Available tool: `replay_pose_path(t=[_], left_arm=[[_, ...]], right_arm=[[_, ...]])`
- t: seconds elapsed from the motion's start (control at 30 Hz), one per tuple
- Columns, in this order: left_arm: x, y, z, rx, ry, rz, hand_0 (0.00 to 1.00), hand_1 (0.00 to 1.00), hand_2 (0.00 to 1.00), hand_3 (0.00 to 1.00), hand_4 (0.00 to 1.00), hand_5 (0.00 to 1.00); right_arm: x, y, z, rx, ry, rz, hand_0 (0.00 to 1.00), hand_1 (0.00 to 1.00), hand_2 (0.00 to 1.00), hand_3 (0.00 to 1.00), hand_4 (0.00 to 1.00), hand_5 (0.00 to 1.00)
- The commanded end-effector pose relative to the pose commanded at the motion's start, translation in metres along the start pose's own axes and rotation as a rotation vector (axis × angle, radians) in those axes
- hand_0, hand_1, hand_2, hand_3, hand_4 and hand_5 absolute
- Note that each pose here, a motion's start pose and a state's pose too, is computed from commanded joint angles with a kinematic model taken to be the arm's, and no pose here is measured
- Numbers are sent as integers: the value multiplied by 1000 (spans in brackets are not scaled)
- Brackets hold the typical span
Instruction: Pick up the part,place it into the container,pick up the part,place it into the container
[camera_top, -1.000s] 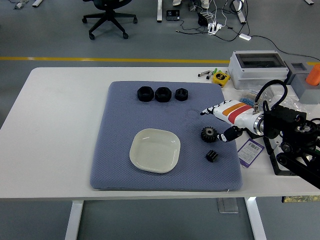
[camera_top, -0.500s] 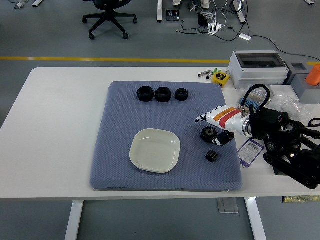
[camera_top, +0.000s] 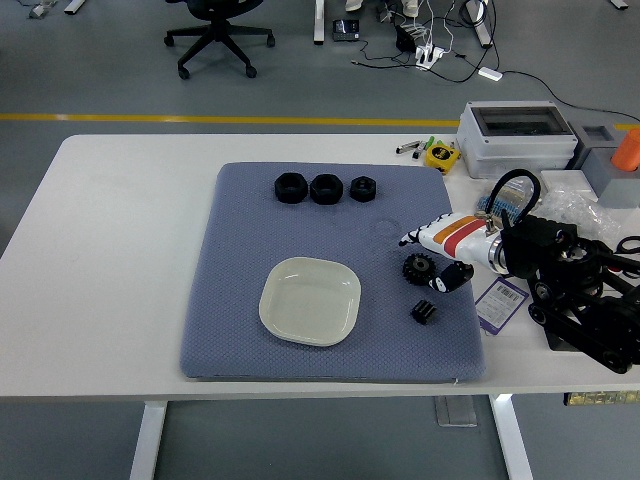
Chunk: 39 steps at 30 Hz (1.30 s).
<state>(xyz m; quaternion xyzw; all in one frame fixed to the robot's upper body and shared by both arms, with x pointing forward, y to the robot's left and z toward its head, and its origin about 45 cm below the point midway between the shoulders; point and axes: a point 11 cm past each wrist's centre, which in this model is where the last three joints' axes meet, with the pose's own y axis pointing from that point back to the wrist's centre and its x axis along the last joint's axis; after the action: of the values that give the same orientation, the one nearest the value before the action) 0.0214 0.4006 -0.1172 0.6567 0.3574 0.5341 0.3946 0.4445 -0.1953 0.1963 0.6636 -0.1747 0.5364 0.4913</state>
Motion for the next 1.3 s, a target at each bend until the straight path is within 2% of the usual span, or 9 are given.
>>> replay_pose_path(t=[0.67,0.7,0.87,0.9,1.07,1.1,1.27,1.3], left_arm=[[1,0,1,-1,-4,3,577,585,606,705,709,686],[1,0,1,-1,-5,3,575,585,606,706,709,686],[1,0,2,-2,-6,3,575,585,606,706,709,686],[1,0,2,-2,-6,3,574,585,606,705,709,686],[1,0,0,3,-9,4,574,585,606,705,709,686],[0,0,0,4,-10,4,577,585,606,705,708,686],[0,0,-2,8,-15,4,577,585,606,705,708,686],[0,0,-2,8,-16,4,577,585,607,705,707,686]], right_arm=[[-13,-6,1,-8,-5,-20,866,809,851,914,669,213],[-13,-6,1,-7,-9,-15,769,736,790,832,627,210],[-17,-7,3,-15,-19,-21,769,736,790,832,627,210],[-18,-7,3,-17,-22,-23,610,516,587,612,415,138],[-24,-7,3,-19,-36,-25,610,516,587,612,415,138],[-24,-7,3,-20,-40,-21,356,331,388,408,278,246],[-26,-8,2,-24,-55,-13,356,331,388,408,278,246],[-27,-8,2,-25,-59,-12,271,250,329,368,253,293]])
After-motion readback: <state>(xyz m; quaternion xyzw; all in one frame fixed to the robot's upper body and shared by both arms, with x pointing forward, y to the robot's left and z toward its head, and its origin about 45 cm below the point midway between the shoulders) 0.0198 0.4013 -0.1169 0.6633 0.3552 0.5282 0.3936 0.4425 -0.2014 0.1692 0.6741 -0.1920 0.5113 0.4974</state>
